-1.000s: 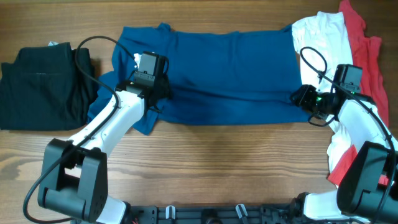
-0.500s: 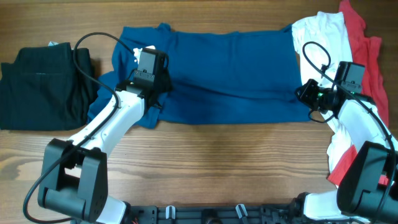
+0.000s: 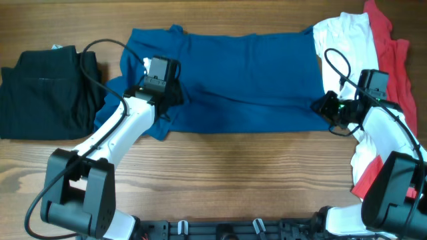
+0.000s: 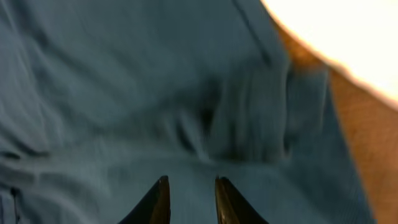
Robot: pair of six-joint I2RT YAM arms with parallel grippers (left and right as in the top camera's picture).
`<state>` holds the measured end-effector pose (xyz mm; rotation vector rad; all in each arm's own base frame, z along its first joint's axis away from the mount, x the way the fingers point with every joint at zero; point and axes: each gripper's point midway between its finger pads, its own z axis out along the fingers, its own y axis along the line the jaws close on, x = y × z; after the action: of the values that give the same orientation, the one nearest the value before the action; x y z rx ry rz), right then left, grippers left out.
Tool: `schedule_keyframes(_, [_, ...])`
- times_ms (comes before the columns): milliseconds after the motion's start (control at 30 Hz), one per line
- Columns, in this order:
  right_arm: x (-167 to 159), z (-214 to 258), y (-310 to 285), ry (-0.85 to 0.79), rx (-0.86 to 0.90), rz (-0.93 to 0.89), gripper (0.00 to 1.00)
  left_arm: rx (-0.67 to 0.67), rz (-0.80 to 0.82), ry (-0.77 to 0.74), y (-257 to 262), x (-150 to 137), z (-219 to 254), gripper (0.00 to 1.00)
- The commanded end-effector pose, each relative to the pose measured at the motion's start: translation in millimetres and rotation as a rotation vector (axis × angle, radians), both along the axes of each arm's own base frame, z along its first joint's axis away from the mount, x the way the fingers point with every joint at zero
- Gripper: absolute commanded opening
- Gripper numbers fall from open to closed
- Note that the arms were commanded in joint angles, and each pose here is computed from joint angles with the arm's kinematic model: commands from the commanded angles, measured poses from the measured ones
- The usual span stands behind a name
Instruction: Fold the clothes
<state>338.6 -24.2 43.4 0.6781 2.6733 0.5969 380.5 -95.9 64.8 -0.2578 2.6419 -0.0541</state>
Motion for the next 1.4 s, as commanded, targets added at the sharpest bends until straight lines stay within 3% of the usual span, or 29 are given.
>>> schedule_keyframes(0, [-6, -3, 9, 0.027, 0.035, 0.036, 0.26, 0.014, 0.002, 0.120, 3, -25, -13, 0.21])
schedule_keyframes(167, [-9, -4, 10, 0.029, 0.031, 0.054, 0.28, 0.048, 0.021, 0.162, 12, -36, -19, 0.21])
schedule_keyframes(433, [-18, -11, 0, 0.066, -0.046, 0.083, 0.39, 0.052, 0.255, 0.278, 29, -69, -26, 0.20])
schedule_keyframes(567, [-17, -11, 0, 0.064, -0.046, 0.082, 0.39, 0.058, 0.257, 0.296, 30, -74, -27, 0.27])
schedule_keyframes(733, [-18, -11, 0, 0.065, -0.045, 0.082, 0.40, 0.058, 0.252, 0.295, 29, -73, -27, 0.43])
schedule_keyframes(900, [-18, -11, 0, 0.065, -0.045, 0.082, 0.40, -0.061, -0.026, 0.190, -16, -43, -21, 0.48])
schedule_keyframes(1100, [-18, -11, 0, 0.066, -0.045, 0.082, 0.40, -0.101, -0.065, 0.012, -41, -7, -4, 0.42])
schedule_keyframes(1367, [-18, -11, 0, 0.065, -0.045, 0.082, 0.40, -0.101, -0.063, 0.024, -48, 1, -28, 0.38])
